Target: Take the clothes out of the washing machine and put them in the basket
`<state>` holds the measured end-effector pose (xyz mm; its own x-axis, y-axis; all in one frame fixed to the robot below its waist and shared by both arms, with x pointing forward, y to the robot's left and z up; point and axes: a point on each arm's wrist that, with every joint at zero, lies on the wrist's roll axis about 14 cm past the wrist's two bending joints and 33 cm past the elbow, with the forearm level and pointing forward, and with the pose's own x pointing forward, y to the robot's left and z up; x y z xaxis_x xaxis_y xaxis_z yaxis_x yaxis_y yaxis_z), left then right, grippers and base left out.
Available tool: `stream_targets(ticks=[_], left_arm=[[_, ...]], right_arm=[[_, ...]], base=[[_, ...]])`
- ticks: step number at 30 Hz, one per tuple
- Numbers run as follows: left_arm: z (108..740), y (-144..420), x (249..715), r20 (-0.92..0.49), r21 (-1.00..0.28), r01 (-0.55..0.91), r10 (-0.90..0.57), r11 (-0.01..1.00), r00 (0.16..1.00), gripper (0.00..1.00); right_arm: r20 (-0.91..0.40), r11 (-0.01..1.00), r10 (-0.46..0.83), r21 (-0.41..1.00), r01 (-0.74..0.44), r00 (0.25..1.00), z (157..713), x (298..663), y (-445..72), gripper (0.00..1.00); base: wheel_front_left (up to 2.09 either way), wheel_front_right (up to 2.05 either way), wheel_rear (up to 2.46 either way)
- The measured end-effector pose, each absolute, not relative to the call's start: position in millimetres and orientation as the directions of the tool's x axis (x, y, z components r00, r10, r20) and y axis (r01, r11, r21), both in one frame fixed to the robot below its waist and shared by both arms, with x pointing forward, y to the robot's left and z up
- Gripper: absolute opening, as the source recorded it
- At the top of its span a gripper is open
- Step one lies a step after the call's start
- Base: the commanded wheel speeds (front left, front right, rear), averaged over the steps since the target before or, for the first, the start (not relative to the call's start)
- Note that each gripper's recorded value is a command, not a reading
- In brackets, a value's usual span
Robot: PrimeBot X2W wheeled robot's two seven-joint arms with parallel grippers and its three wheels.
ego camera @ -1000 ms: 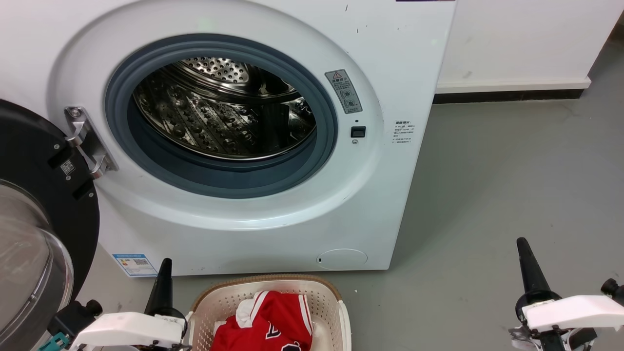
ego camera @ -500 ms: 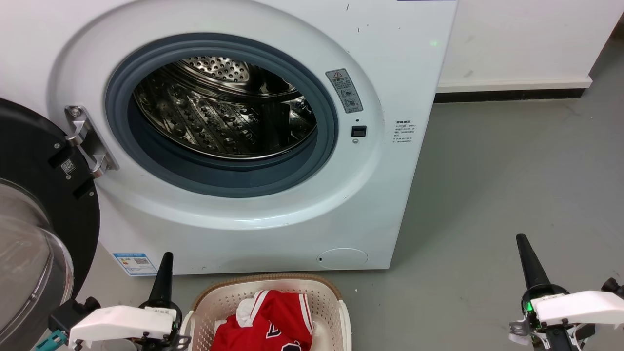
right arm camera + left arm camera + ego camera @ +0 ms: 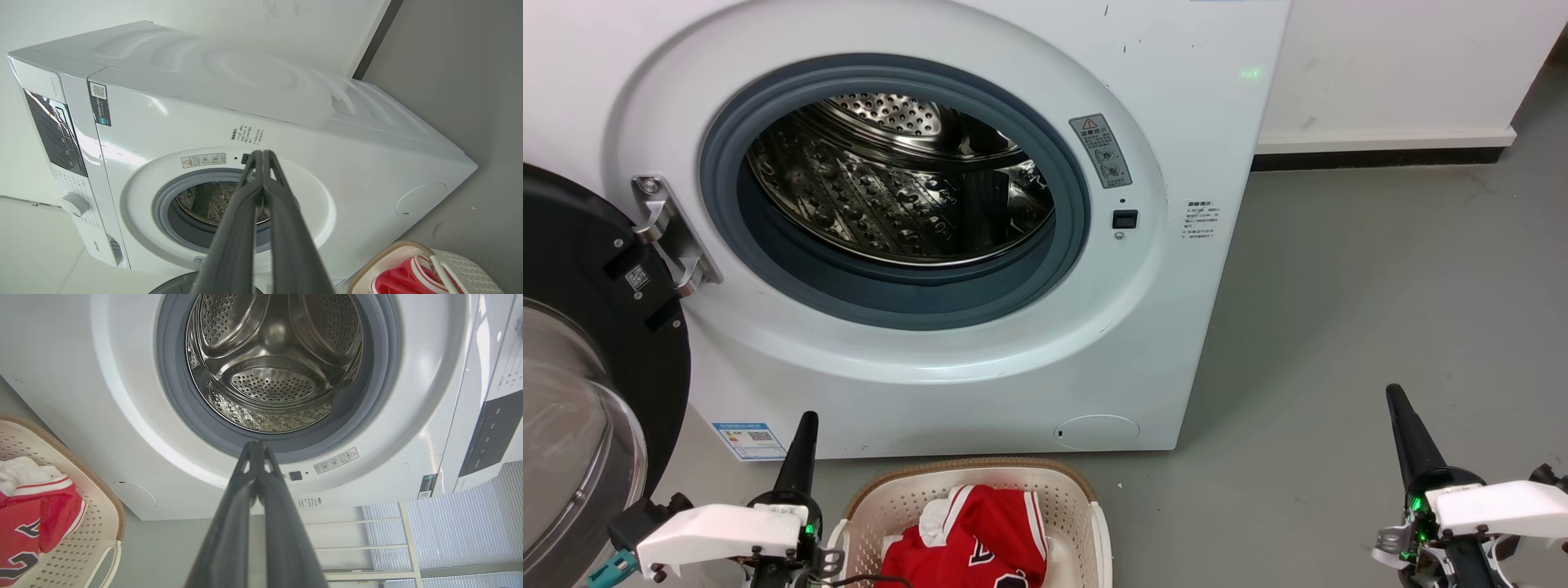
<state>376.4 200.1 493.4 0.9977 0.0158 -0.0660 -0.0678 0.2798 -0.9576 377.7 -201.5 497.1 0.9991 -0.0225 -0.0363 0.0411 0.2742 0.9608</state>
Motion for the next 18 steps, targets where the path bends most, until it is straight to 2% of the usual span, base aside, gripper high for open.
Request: stream_targets(ticks=[18], left_arm=[[497.4, 199.7, 381.9, -0.043, -0.991, -0.044, 0.005, 0.125, 0.999, 0.0]], right_arm=[[-0.024, 0.124, -0.011, 0.992, 0.026, 1.0, 500.6, 382.8, -200.8, 0.0]], base=[[0.0, 0.0, 0.0]])
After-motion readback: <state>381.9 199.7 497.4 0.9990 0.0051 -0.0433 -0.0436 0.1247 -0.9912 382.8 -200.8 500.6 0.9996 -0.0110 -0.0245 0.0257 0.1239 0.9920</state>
